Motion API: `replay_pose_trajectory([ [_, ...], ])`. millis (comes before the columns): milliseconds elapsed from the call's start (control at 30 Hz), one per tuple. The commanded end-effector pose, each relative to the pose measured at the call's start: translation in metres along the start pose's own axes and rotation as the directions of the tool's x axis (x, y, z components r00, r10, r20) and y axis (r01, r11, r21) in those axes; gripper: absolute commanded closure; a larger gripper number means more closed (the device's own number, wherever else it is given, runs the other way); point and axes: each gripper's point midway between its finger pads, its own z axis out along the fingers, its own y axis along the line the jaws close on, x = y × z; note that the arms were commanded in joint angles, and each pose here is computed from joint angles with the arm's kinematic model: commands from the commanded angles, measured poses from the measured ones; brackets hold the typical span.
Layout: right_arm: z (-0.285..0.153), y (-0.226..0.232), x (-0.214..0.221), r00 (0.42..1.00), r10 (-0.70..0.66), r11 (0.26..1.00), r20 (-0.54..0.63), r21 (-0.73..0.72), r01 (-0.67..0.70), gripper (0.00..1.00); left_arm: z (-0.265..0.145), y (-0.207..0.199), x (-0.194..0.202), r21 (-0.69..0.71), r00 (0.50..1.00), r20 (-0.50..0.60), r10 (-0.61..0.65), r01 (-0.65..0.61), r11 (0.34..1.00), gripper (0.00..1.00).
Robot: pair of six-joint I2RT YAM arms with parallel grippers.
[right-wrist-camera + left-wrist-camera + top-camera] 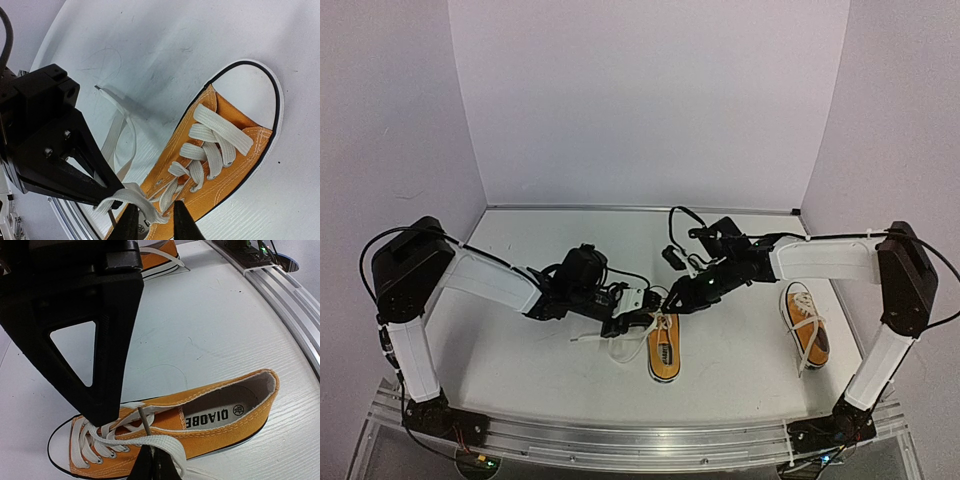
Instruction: Tie the shoes
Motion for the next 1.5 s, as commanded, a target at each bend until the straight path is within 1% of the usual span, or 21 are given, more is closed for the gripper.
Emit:
replay_pose_trajectory([
  [0,-0.021,0.004,-0.018,0.997,-0.004,1.000,0.075,0.008,0.003,0.72,-0.005,0.004,-0.025,-0.012,0.997,0.082,0.015,-0.014,1.000,1.00],
  [200,-0.046,0.011,-0.024,0.992,0.014,1.000,0.123,-0.014,-0.012,0.72,-0.004,0.010,-0.028,-0.047,0.993,0.113,-0.027,0.032,0.998,1.00],
  [300,-0.061,0.017,-0.024,0.988,0.025,0.999,0.151,-0.025,-0.022,0.73,-0.002,0.012,-0.026,-0.048,0.993,0.111,-0.042,0.047,0.998,1.00],
  [400,-0.070,0.026,-0.021,0.986,0.045,0.997,0.160,-0.066,-0.035,0.73,-0.001,0.013,-0.026,-0.051,0.991,0.124,-0.049,0.056,0.997,1.00],
  [533,-0.063,0.035,-0.011,0.984,0.119,0.982,0.132,-0.160,-0.097,0.74,-0.001,0.013,-0.029,-0.054,0.989,0.139,-0.052,0.060,0.997,1.00],
  [733,-0.050,0.036,0.000,0.981,0.158,0.969,0.111,-0.207,-0.132,0.75,0.001,0.014,-0.028,-0.053,0.988,0.142,-0.059,0.067,0.996,1.00],
  [1133,-0.028,0.038,-0.003,0.982,0.163,0.964,0.093,-0.225,-0.138,0.77,0.000,0.013,-0.027,-0.052,0.989,0.138,-0.056,0.063,0.997,1.00],
  [1467,-0.023,0.038,-0.009,0.981,0.168,0.962,0.100,-0.235,-0.141,0.78,-0.001,0.013,-0.028,-0.051,0.989,0.135,-0.052,0.060,0.997,1.00],
])
